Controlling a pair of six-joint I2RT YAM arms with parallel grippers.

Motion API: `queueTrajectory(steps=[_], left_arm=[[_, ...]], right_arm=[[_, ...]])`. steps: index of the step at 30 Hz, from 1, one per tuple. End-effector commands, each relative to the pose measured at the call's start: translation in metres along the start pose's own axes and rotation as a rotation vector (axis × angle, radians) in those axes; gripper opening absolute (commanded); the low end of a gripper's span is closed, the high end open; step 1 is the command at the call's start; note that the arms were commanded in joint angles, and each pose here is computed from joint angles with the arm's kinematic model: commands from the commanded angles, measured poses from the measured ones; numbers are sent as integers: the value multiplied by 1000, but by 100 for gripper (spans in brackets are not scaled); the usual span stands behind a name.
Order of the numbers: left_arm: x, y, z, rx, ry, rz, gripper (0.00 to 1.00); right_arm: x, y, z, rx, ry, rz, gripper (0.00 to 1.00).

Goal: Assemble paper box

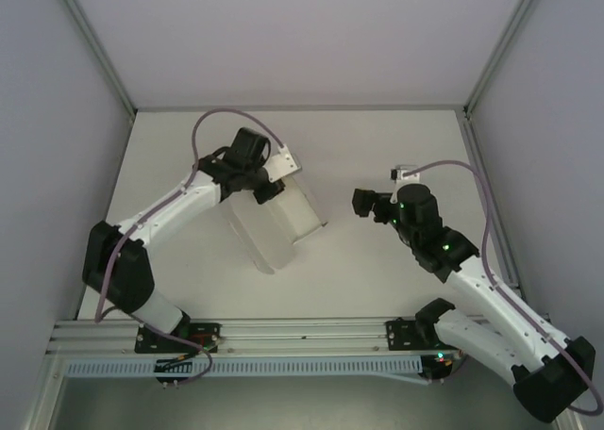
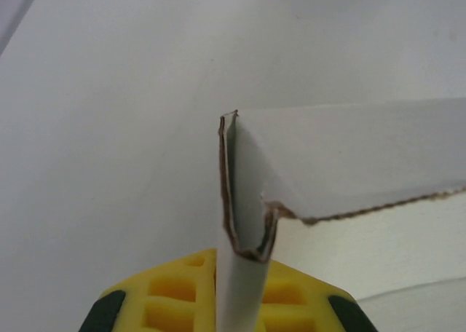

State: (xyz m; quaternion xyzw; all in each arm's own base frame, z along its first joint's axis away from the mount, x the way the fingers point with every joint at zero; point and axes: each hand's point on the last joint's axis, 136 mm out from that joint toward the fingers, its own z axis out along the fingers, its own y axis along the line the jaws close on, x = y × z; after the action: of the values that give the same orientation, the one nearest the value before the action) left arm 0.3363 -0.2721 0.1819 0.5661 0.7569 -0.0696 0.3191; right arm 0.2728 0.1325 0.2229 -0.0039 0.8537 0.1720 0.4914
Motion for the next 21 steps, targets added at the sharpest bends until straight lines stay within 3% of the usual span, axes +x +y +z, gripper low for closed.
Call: queueTrajectory(steps=[1, 5, 9, 15, 21], left_arm=[[28, -36, 20, 156, 232, 310, 0], [47, -35, 56, 56, 458, 525, 0], [30, -48, 77, 96, 441, 589, 0], [37, -70, 113, 99, 491, 730, 0], [18, -77, 133, 100, 472, 705, 21]], right_arm=[[21, -20, -10, 54, 51, 41, 100], [27, -37, -24, 101, 25, 85, 100], [30, -40, -33, 77, -3, 120, 100], [39, -46, -34, 97, 19, 132, 100], [44, -46, -33, 97, 33, 129, 100]])
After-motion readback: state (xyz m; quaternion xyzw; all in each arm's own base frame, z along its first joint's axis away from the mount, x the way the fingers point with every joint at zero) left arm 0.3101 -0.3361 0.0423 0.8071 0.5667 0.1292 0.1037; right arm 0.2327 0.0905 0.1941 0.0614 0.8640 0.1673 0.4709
